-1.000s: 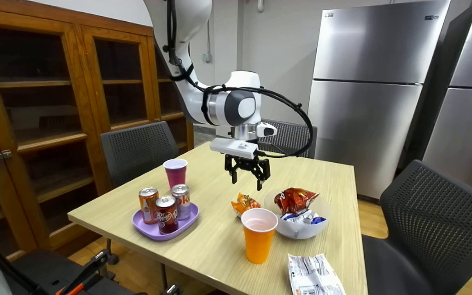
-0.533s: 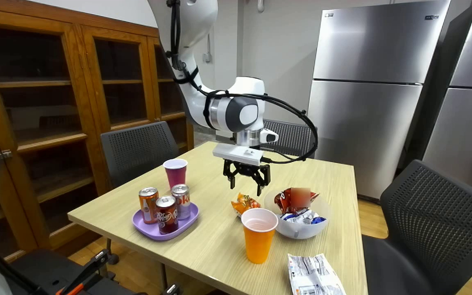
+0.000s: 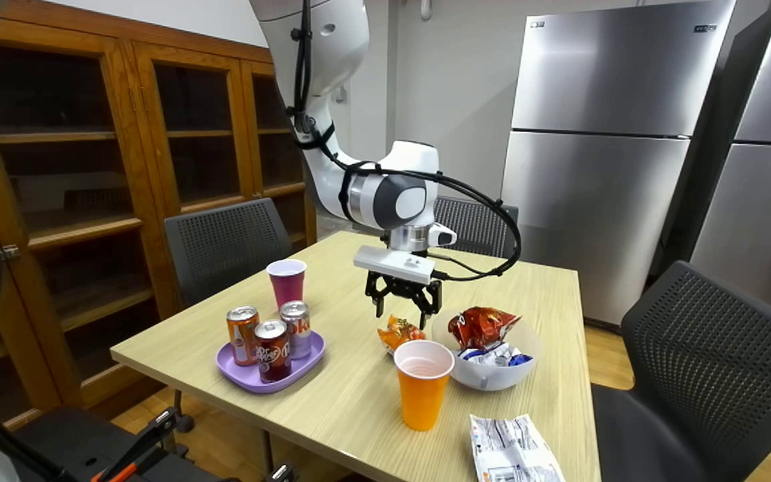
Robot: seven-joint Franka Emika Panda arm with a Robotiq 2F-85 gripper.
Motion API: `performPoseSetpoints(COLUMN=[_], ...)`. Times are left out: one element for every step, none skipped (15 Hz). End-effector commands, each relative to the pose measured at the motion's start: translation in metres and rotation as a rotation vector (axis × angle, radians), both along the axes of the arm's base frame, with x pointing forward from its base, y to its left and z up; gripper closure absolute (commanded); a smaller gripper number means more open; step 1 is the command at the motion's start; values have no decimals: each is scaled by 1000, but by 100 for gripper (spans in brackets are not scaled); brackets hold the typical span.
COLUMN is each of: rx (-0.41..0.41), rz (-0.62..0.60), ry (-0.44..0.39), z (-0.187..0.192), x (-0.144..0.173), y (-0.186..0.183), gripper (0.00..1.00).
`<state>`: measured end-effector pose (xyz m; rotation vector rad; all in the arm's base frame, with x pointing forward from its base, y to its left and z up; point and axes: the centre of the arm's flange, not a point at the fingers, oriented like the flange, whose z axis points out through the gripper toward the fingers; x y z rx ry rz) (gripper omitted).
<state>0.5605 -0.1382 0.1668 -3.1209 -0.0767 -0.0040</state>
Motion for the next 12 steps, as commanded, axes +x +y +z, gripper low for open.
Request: performPoseSetpoints(rx=[34, 35, 36, 38, 39, 41, 42, 44, 44, 44, 43, 44], rz=[24, 26, 26, 26, 26, 27, 28, 28, 28, 29, 27, 28], ry=[0, 0, 0, 1, 1, 1, 0, 0, 1, 2, 5, 8], z=[-4, -5, -7, -8, -10, -10, -11, -12, -13, -14, -15, -16], x=[15, 17, 19, 21, 22, 23, 24, 25, 26, 27, 27, 27], y=[-4, -3, -2, -2, -2, -2, -2, -1, -1, -1, 0, 0], gripper=[0, 0, 0, 0, 0, 0, 0, 0, 0, 0, 21, 28])
